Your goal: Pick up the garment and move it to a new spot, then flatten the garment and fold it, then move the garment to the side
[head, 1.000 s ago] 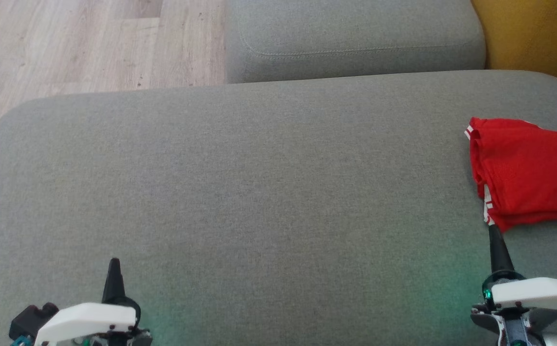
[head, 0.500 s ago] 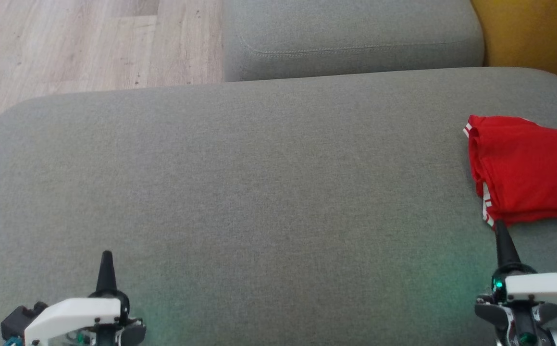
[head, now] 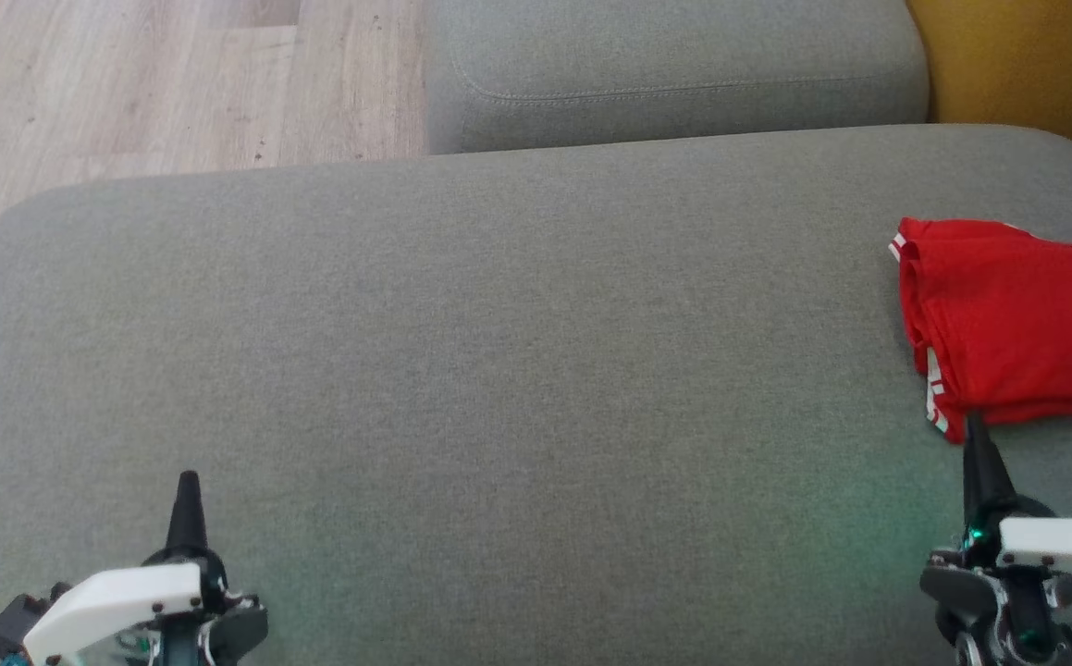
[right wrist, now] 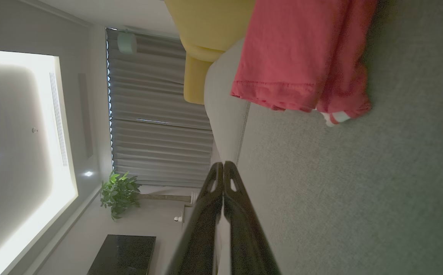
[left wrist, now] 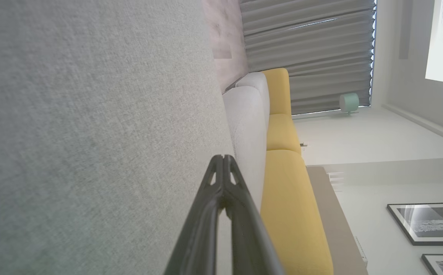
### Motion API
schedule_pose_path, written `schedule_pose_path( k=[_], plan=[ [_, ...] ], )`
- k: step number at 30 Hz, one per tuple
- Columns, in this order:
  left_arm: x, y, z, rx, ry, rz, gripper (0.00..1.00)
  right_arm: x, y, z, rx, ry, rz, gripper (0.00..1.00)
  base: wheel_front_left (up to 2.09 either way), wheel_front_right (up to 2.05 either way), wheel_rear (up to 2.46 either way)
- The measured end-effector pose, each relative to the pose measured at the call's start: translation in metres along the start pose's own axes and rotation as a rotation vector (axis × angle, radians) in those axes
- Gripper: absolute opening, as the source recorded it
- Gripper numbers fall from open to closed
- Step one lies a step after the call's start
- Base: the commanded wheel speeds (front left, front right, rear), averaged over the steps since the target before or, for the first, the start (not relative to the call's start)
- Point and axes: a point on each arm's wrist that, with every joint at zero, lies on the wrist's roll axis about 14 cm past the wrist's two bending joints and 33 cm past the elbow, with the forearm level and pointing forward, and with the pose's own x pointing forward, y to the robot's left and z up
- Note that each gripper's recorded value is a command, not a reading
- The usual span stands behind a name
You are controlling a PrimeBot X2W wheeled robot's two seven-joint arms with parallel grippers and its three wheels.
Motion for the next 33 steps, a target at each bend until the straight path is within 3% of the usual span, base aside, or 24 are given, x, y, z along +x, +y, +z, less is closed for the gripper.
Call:
schedule_pose_path(
  k=[16, 33],
  plan=[
    [0.005, -0.012, 0.009, -0.145, -0.023, -0.061, 0.0, 0.006, 0.01, 0.008, 0.172, -0.021, 0.039, 0.0, 0.0, 0.0, 0.0],
    [0.006, -0.015, 0.009, -0.147, -0.024, -0.07, 0.0, 0.006, 0.01, 0.009, 0.173, -0.023, 0.039, 0.0, 0.0, 0.0, 0.0]
  ],
)
